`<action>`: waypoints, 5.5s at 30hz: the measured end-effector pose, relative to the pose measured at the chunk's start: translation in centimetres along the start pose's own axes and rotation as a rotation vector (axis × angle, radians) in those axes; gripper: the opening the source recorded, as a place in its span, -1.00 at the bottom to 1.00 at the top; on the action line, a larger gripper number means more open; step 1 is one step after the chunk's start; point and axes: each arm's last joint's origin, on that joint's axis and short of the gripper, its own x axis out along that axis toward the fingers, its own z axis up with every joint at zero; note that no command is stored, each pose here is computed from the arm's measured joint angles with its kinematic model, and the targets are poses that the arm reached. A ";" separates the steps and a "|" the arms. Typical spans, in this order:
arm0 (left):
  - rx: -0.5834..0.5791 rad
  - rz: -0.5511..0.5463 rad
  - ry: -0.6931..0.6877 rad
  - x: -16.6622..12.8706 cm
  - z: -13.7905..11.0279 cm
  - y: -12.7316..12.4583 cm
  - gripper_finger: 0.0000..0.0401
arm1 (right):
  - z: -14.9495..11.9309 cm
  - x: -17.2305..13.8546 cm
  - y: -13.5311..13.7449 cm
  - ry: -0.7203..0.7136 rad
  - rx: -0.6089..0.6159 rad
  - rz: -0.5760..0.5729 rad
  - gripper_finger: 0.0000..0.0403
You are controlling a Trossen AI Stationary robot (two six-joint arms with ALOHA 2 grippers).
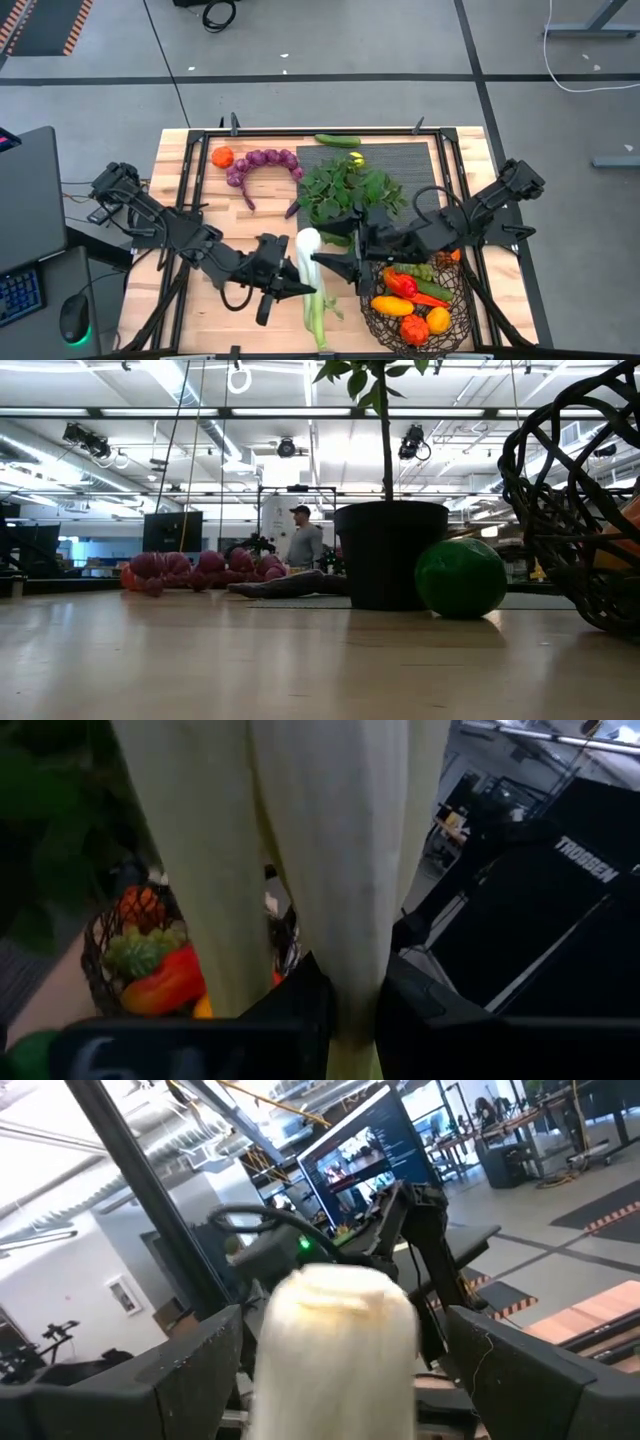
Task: Build produce basket
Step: Put the green celery into the brown wire basket, then put the green chili pepper into the brown wire basket
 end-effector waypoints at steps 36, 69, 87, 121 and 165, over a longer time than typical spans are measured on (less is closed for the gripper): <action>0.099 0.003 -0.048 0.3 1.3 1.1 -0.10 | 0.3 0.8 -1.6 0.002 -0.071 -0.059 -0.43; 0.076 0.114 0.178 -6.5 3.4 2.5 0.04 | -0.5 -8.3 1.8 0.727 0.276 0.197 -0.43; 0.005 0.154 0.223 -6.6 2.9 2.8 -0.02 | -4.2 -12.3 -1.7 1.263 0.244 -0.309 -0.43; -0.154 0.533 0.741 -9.7 -2.6 4.7 0.42 | -8.2 -11.8 -2.6 1.388 -0.027 -0.430 0.70; -1.044 1.424 0.790 -12.5 -16.0 10.2 0.64 | -4.0 -13.1 -2.0 1.203 0.112 -0.344 0.69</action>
